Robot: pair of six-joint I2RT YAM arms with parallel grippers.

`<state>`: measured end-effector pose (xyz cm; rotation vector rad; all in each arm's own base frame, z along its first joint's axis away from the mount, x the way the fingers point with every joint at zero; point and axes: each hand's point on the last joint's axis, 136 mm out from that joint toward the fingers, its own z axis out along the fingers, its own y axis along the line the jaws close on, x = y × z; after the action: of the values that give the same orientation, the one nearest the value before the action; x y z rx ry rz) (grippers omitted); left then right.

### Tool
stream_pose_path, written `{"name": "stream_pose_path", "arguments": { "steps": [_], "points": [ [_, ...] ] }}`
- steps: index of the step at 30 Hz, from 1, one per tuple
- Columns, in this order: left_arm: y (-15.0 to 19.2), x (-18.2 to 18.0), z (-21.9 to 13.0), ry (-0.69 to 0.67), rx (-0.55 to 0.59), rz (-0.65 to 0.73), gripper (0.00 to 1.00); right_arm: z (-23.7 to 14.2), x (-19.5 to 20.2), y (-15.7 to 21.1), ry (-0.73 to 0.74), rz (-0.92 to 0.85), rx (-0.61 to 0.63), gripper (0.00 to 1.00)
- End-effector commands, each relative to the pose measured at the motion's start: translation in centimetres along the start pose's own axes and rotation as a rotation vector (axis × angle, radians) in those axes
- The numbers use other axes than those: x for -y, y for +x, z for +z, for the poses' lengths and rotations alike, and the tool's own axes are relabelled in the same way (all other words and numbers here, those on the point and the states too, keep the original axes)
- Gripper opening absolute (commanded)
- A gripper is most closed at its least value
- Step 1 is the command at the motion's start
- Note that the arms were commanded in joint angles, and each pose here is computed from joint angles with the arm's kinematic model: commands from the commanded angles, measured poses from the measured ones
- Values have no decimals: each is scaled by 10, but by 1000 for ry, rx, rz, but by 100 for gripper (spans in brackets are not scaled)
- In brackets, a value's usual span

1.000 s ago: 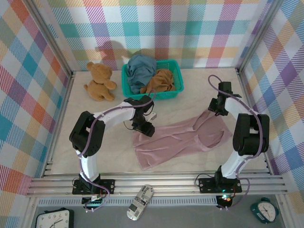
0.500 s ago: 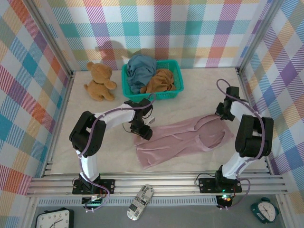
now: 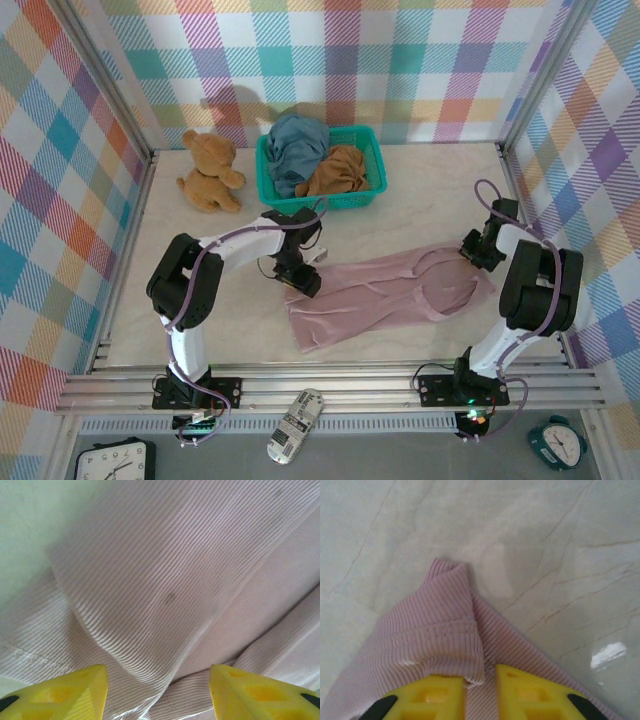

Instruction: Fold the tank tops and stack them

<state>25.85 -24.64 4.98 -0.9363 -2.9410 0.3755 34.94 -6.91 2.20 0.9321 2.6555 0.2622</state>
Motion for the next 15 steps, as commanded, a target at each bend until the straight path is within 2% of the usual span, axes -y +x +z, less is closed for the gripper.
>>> {"name": "stream_pose_path", "arguments": {
  "steps": [1,5,9,12,15],
  "points": [
    [-15,13,-22,54,34,24,56,-18,-10,7,-75,-36,-29,33],
    [-34,16,-33,73,75,28,56,-50,-16,8,-99,-40,9,35],
    [-44,16,-23,96,81,24,56,-84,-22,8,-129,-27,77,35],
    [-53,11,-11,108,92,25,55,-94,-51,-5,-312,30,166,35],
    [-58,4,-1,112,80,16,54,-79,-75,-10,-404,57,137,34]
  ]
}}
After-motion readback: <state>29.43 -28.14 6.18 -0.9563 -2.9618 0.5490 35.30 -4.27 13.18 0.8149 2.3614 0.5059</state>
